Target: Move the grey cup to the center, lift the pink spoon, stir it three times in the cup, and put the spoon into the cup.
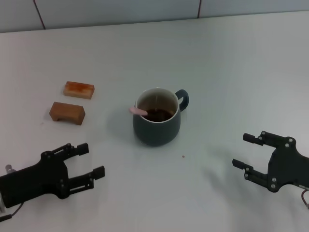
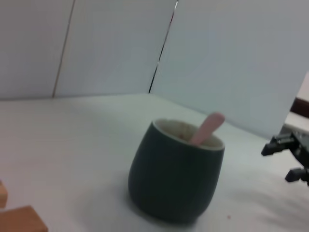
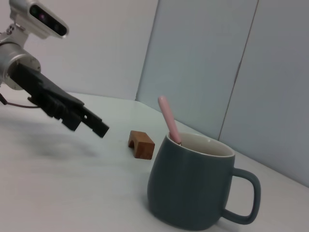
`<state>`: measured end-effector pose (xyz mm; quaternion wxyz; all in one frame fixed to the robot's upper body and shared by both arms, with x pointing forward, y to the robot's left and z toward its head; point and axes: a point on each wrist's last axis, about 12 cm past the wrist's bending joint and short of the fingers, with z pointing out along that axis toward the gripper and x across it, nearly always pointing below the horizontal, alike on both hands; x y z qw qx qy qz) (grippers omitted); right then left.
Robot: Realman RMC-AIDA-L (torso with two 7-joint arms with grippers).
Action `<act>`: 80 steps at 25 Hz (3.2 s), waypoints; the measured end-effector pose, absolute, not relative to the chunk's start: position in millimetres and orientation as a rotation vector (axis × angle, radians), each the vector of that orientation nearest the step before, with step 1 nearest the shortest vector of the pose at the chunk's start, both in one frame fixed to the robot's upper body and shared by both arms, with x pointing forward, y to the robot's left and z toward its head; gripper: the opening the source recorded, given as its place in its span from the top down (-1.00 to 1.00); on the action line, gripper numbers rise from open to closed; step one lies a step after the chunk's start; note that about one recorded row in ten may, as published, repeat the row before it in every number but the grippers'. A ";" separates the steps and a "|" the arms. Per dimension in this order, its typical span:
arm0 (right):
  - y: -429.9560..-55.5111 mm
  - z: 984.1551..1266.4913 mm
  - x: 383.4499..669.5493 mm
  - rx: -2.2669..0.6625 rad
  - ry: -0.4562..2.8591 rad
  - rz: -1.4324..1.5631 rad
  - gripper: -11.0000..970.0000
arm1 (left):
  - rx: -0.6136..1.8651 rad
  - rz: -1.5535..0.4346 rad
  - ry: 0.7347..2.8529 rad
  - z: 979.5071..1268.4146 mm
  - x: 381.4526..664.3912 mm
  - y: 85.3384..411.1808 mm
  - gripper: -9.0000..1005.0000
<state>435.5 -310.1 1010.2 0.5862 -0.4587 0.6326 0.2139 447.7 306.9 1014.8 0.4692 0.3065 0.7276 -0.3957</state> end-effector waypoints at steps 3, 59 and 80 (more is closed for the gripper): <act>-309.0 1009.9 434.7 -1.067 1.482 0.519 -0.29 | 0.768 -0.952 1.804 1012.3 447.6 307.2 -0.65; -314.2 1013.6 429.5 -1.094 1.538 0.630 -0.29 | 0.824 -0.851 1.699 1009.1 433.2 300.7 -0.64; -314.1 1014.1 430.6 -1.098 1.530 0.623 -0.29 | 0.816 -0.852 1.704 1008.0 428.6 302.1 -0.64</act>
